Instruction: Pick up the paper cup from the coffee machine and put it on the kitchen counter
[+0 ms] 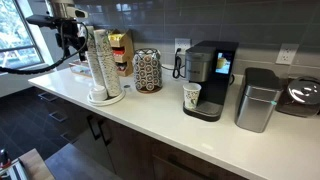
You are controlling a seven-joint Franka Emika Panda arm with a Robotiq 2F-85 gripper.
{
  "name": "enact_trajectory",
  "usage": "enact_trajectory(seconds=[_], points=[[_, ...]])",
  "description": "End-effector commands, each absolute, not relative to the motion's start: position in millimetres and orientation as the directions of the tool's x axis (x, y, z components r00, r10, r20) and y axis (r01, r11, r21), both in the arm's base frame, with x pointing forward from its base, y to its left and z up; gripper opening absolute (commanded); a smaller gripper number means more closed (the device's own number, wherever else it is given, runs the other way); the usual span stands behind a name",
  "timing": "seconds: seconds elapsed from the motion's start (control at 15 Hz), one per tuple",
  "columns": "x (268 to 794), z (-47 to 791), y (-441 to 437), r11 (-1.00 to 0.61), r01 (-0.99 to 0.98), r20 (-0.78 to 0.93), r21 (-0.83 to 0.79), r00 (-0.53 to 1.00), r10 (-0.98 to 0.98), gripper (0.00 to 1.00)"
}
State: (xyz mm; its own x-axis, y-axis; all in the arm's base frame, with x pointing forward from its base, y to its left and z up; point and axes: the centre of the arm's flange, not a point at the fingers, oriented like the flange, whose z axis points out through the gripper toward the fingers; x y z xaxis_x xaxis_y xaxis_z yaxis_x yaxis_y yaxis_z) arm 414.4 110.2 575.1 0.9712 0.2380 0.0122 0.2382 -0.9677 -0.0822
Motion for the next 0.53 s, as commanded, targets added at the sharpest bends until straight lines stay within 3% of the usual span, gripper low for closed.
enact_trajectory(seconds=[0.0,0.33,0.47], points=[[414.4,575.1,110.2,-0.968,0.238,0.012,-0.082,0.971,0.238,1.00],[414.4,575.1,110.2,-0.968,0.238,0.012,-0.082,0.971,0.238,1.00],[439.4,563.5,86.1,-0.990,0.069,0.005,-0.121,0.998,0.069,1.00]])
